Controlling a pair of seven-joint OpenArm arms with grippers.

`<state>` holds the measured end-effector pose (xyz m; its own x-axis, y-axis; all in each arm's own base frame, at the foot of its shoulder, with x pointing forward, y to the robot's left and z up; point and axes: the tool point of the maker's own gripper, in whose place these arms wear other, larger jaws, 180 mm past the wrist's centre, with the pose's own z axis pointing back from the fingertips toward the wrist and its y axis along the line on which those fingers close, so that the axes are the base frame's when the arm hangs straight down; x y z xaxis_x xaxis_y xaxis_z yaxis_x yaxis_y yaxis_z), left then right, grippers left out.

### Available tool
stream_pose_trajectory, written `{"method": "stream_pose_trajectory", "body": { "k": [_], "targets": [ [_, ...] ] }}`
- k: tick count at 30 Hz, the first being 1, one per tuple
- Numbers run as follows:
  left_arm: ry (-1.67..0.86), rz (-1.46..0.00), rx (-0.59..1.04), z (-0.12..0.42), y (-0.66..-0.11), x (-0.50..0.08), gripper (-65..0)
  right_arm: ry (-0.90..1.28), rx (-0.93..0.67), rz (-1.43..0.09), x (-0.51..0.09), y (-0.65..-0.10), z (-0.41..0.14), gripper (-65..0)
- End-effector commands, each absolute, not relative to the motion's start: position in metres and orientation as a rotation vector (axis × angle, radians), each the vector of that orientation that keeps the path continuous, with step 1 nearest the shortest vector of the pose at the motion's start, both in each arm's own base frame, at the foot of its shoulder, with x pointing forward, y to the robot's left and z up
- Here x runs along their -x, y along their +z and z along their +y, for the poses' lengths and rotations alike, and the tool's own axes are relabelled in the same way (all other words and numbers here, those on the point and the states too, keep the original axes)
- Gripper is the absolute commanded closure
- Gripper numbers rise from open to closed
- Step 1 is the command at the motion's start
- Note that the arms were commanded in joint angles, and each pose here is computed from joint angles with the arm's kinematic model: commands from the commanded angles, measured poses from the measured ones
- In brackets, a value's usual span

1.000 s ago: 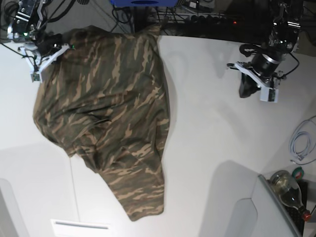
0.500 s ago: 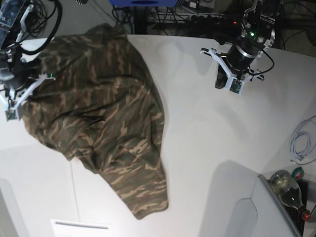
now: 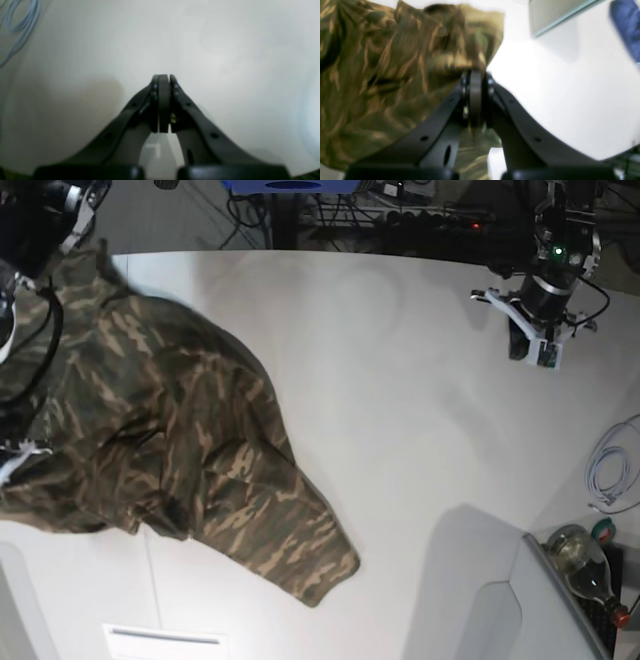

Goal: Layout the t-shirt on the table in an organized manner, then fold the t-shirt properly
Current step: 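Move the right gripper down onto the shirt body and grasp it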

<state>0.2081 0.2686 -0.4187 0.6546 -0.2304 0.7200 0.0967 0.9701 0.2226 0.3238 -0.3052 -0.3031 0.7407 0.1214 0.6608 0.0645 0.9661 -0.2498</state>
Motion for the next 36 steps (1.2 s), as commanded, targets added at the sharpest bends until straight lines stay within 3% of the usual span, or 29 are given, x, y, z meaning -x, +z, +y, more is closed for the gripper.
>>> {"method": "stream_pose_trajectory", "body": {
  "k": [1, 7, 8, 12, 14, 18, 23, 34, 36],
  "targets": [
    [-0.188, -0.866, -0.188, 0.276, -0.41, -0.21, 0.0, 0.018, 0.278, -0.756, -0.334, -0.297, -0.316, -0.6],
    [-0.159, -0.836, -0.219, 0.293, -0.414, -0.196, 0.0, -0.118, 0.195, -0.837, -0.366, -0.335, -0.331, -3.0],
    [-0.155, -0.837, -0.222, 0.295, -0.414, -0.196, 0.0, -0.144, 0.228, -0.825, -0.364, -0.34, -0.342, -7.2],
    [-0.154, -0.826, -0.225, 0.296, -0.415, -0.191, 0.0, 0.098, 0.4, -0.718, -0.361, -0.355, -0.33, -37.4],
    [-0.144, -0.829, -0.237, 0.302, -0.413, -0.19, 0.0, 0.192, 0.432, -0.795, -0.356, -0.342, -0.307, -44.7],
    [-0.109, -0.837, -0.264, 0.313, -0.408, -0.189, 0.0, 0.371, 0.299, -0.928, -0.339, -0.328, -0.201, -44.7],
    [-0.105, -0.839, -0.27, 0.316, -0.407, -0.189, 0.0, 0.57, 0.06, -0.797, -0.311, -0.394, -0.089, -44.7],
    [-0.105, -0.819, -0.272, 0.317, -0.41, -0.181, 0.0, 0.551, -0.065, -0.648, -0.344, -0.447, -0.035, -44.4],
    [-0.106, -0.817, -0.273, 0.317, -0.411, -0.18, 0.0, 0.55, -0.083, -0.622, -0.342, -0.454, -0.027, -40.5]
  ]
}}
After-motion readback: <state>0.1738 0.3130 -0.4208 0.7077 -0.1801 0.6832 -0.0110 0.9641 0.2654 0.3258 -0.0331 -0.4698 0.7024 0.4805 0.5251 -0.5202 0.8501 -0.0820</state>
